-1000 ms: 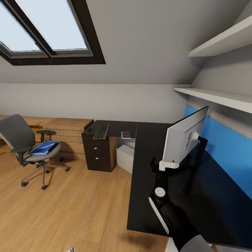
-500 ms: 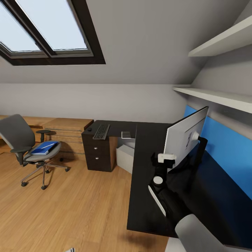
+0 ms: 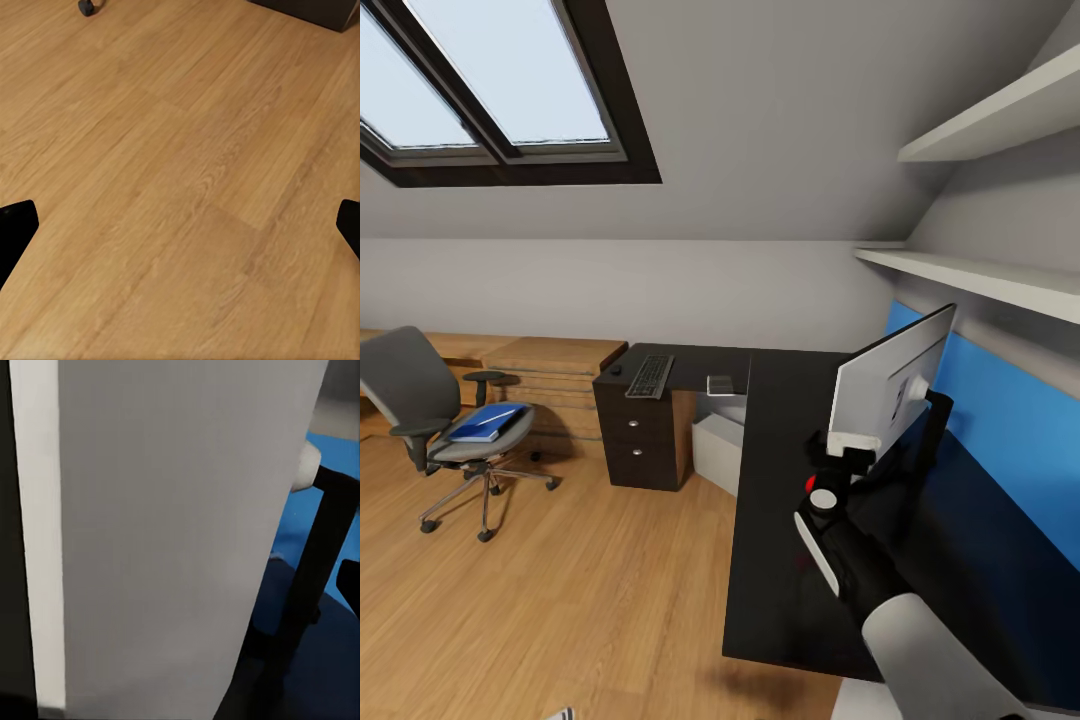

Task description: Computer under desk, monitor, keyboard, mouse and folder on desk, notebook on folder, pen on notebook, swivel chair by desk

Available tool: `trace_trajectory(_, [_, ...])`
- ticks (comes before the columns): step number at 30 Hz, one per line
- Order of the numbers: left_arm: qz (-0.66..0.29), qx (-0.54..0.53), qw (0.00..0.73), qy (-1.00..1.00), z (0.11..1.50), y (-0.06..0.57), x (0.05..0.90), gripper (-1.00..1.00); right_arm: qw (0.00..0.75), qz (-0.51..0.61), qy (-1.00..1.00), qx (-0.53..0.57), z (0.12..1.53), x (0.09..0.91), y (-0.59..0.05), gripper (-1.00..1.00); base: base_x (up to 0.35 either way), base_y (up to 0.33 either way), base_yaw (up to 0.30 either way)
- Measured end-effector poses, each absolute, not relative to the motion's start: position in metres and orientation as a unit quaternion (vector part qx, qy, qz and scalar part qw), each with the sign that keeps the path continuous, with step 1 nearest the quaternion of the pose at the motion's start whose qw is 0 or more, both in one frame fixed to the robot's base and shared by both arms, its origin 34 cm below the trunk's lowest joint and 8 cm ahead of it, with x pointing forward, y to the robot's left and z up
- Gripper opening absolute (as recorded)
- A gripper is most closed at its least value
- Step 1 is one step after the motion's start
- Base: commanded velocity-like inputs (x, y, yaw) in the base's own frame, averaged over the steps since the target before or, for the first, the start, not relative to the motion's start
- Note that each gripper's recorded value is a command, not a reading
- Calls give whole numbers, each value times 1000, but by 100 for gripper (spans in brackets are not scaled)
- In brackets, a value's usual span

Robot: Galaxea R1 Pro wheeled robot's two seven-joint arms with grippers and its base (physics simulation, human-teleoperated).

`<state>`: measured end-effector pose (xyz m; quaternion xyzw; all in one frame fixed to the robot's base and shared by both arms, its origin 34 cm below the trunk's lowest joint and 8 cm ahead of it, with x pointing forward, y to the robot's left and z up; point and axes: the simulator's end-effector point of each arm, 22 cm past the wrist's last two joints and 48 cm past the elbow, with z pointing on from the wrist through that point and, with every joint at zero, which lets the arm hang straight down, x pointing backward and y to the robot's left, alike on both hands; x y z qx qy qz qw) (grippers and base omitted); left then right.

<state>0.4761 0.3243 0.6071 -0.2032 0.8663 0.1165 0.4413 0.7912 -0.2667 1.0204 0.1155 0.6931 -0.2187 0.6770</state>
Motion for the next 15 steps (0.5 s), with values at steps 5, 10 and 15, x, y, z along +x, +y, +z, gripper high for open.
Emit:
trace_trajectory(5, [116, -203, 441, 866, 607, 324, 476, 100, 667, -227, 697, 132, 1018, 789, -280, 100, 0, 0, 0])
trace_trajectory(10, [117, -203, 441, 866, 607, 324, 476, 100, 661, -242, 693, 155, 1018, 784, -293, 100, 0, 0, 0])
trace_trajectory(15, [117, -203, 441, 866, 607, 324, 476, 100, 652, -228, 702, 176, 1009, 782, -297, 100, -3, 0, 0])
